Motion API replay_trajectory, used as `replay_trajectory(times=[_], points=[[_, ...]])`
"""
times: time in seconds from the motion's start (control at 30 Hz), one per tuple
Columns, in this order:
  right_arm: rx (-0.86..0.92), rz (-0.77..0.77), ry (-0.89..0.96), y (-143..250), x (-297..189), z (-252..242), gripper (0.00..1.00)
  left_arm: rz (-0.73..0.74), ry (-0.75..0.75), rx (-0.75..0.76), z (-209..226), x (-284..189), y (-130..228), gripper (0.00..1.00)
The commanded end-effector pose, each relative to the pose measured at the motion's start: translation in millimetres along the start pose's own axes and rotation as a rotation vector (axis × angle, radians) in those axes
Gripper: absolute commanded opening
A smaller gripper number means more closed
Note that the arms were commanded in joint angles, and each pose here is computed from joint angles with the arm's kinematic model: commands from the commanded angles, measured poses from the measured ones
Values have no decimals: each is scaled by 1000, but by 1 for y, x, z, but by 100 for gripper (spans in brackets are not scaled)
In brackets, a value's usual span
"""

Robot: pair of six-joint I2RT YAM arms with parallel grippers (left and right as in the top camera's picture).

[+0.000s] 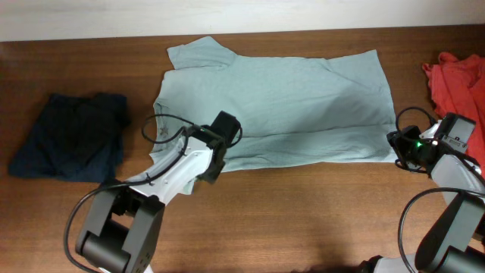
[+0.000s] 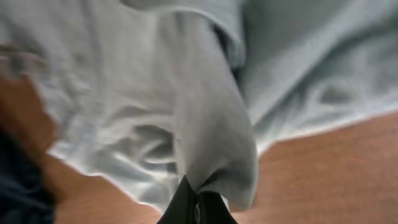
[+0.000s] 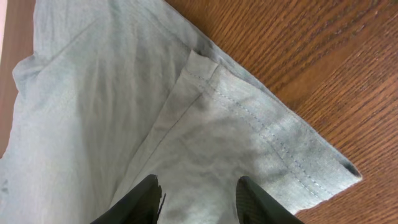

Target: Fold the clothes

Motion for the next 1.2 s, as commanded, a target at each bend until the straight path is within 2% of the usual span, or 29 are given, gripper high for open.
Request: replay_trajectory(times=[0.0,0.17,0.43,0.67,0.8,0.83,0.9,1.1,1.17], points=[[-19,-7,-10,-4,0,5,45,-52,-113,-51,21,-15,-11,1],[-19,-7,-10,-4,0,5,45,-45,-203,-85,42,-14,-10,1],[-19,-11,-4,-4,0,4,45,-130,-215,-188,67,-10,-28,1],[-19,-10,-3,-4,0,4,45,-153,-193,-151,66,-12,-34,12],[7,114,65,22,10,-10,45,-151,-178,-148,64,-11,-34,13],[7,177,128,37,18,-20,56,-146,-178,-146,64,-11,-33,13],[6,203,202,45,29,-33,66,-140,-177,-144,64,-11,-31,13],[31,192,187,42,41,-35,72,-135,-176,-141,64,-11,-30,19],[72,199,210,44,38,-40,80,-128,-176,-138,63,-11,-29,24]])
Point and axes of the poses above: each gripper's point midway between its finger pads, its own x axis out along the fingers, its own z axis along the line the jaws close on, y = z × x, the point moved 4 cm from there along -x, back along the fingers
